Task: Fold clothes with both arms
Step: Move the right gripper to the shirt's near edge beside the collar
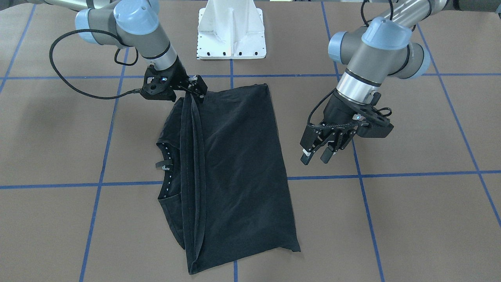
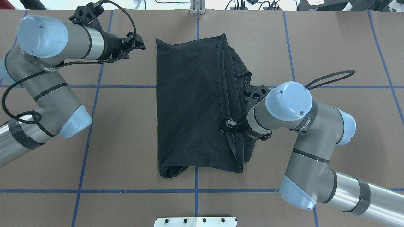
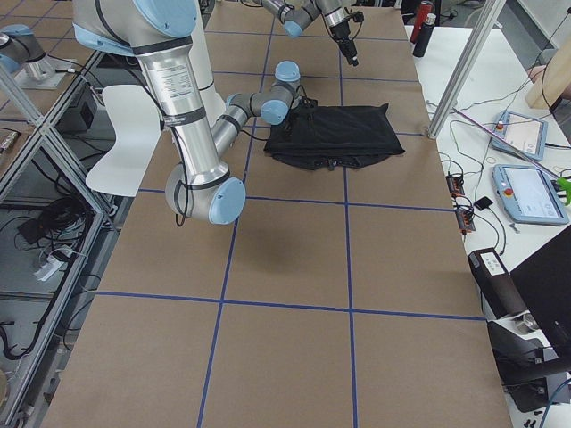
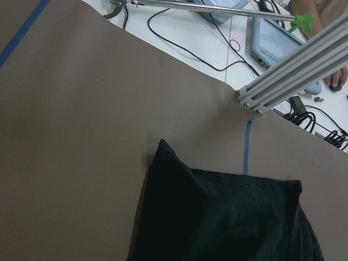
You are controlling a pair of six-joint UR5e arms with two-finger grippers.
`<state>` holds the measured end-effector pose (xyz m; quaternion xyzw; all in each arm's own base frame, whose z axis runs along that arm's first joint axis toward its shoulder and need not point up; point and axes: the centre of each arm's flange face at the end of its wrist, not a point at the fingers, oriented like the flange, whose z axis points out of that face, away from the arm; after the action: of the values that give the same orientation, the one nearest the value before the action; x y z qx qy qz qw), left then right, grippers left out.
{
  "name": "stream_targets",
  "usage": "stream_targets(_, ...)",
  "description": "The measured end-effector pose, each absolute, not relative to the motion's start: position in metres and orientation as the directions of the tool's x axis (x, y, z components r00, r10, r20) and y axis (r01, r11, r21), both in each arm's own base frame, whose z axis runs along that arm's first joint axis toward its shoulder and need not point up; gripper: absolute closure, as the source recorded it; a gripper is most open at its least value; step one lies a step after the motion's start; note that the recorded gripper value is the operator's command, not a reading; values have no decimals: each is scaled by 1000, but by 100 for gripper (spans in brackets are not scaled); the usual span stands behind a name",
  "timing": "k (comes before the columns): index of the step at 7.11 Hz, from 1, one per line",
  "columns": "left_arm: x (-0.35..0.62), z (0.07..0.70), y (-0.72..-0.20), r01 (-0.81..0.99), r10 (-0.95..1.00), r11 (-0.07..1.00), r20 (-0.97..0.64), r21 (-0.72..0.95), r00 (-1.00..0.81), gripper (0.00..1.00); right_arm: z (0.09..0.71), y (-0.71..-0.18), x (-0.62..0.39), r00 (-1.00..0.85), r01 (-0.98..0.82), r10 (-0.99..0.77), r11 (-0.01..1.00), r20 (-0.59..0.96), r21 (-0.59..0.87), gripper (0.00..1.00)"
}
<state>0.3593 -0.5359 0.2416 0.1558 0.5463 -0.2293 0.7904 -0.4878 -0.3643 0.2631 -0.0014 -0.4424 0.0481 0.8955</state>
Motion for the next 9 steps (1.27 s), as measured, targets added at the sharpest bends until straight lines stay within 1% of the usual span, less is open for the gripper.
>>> stream_targets(2, 329, 236, -500, 517, -189, 856, -923, 13, 336, 28, 261, -344, -514, 713, 71, -151, 987, 684, 143, 54)
stream_targets(3, 322, 234, -490, 512, -190, 859, -920, 14, 343, 28, 261, -332, -526, 744, 131, -234, 970, 626, 206, 56)
stream_targets(4, 320, 233, -485, 509, -192, 860, -918, 12, 346, 28, 262, -322, -537, 758, 174, -293, 952, 582, 252, 56)
stream_targets(6, 320, 232, -483, 507, -193, 862, -917, 11, 348, 27, 264, -315, -550, 763, 241, -381, 917, 523, 318, 57)
stream_targets(7, 320, 232, -483, 507, -193, 862, -917, 11, 348, 27, 266, -313, -556, 763, 262, -410, 903, 500, 340, 68)
stream_targets(9, 321, 230, -481, 505, -191, 863, -919, 10, 345, 27, 266, -309, -563, 763, 279, -435, 889, 478, 363, 78)
